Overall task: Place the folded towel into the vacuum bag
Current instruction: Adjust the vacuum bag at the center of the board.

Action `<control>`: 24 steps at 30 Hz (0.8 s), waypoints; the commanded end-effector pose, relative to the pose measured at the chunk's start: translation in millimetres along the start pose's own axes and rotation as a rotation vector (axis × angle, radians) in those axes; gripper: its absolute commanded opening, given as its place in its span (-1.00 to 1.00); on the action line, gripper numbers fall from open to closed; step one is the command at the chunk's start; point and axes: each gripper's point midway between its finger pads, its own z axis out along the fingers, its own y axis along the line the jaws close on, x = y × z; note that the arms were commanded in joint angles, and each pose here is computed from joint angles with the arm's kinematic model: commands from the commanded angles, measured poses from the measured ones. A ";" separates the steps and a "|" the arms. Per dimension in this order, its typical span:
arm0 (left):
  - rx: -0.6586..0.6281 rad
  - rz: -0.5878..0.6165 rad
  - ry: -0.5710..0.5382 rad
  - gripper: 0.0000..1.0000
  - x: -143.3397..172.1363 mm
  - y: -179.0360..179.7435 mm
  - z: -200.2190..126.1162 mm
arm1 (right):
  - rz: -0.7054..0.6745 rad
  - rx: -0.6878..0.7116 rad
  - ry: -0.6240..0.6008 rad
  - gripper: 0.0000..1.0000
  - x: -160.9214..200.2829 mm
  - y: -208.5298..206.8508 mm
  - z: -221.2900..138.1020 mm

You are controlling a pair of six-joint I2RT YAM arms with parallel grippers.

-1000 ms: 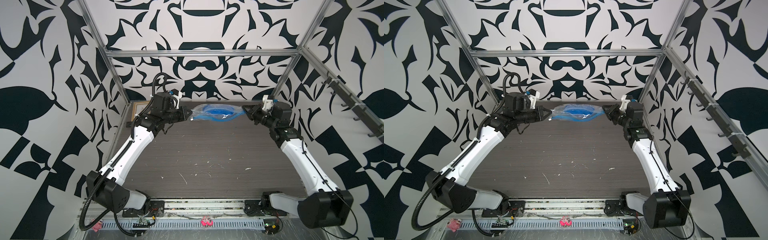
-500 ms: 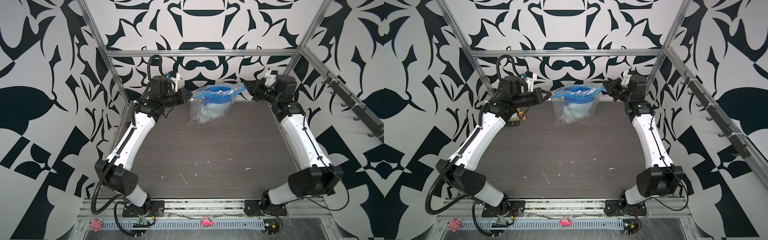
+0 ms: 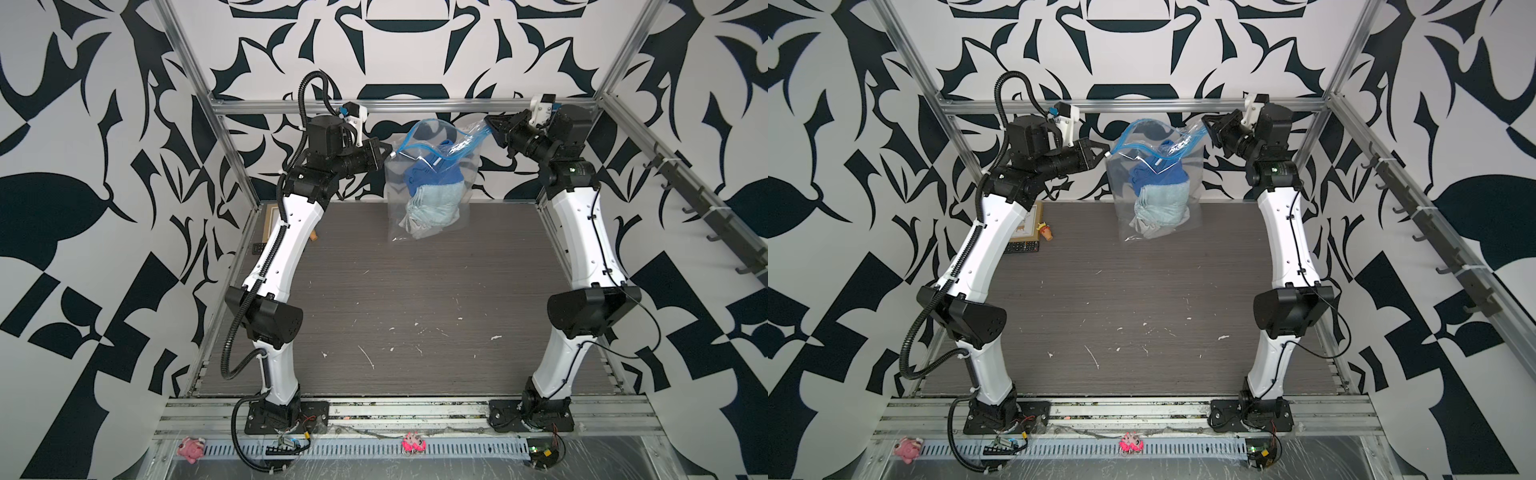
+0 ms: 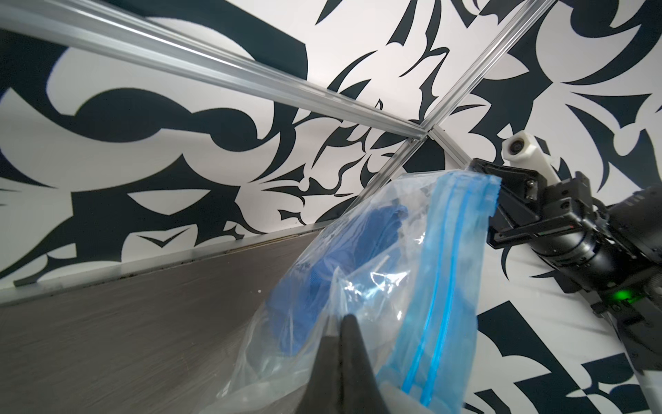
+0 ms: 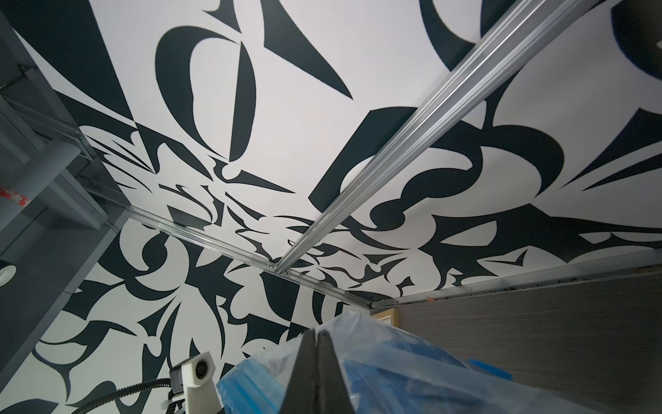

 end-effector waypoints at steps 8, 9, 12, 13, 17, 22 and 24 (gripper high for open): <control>-0.008 0.040 0.084 -1.00 75.5 16.0 -22.9 | -0.091 -0.003 0.174 -1.00 97.3 -24.1 -35.5; -0.009 0.022 0.110 -1.00 92.9 15.9 -28.8 | -0.075 0.017 0.185 -1.00 111.8 -36.8 -47.2; -0.020 -0.009 0.196 -1.00 147.9 12.9 -45.4 | -0.034 0.086 0.232 -1.00 153.8 -73.1 -81.4; -0.016 -0.016 0.227 -1.00 166.5 9.4 -51.8 | -0.026 0.108 0.247 -1.00 166.8 -81.4 -94.0; -0.043 -0.061 0.360 -1.00 237.1 8.2 -80.2 | 0.010 0.231 0.293 -1.00 213.6 -122.9 -142.5; -0.136 -0.108 0.435 -1.00 293.5 29.2 -118.8 | 0.029 0.404 0.326 -1.00 257.4 -170.9 -195.5; -0.192 -0.127 0.474 -1.00 314.9 43.4 -128.0 | 0.060 0.475 0.333 -1.00 273.1 -194.8 -210.8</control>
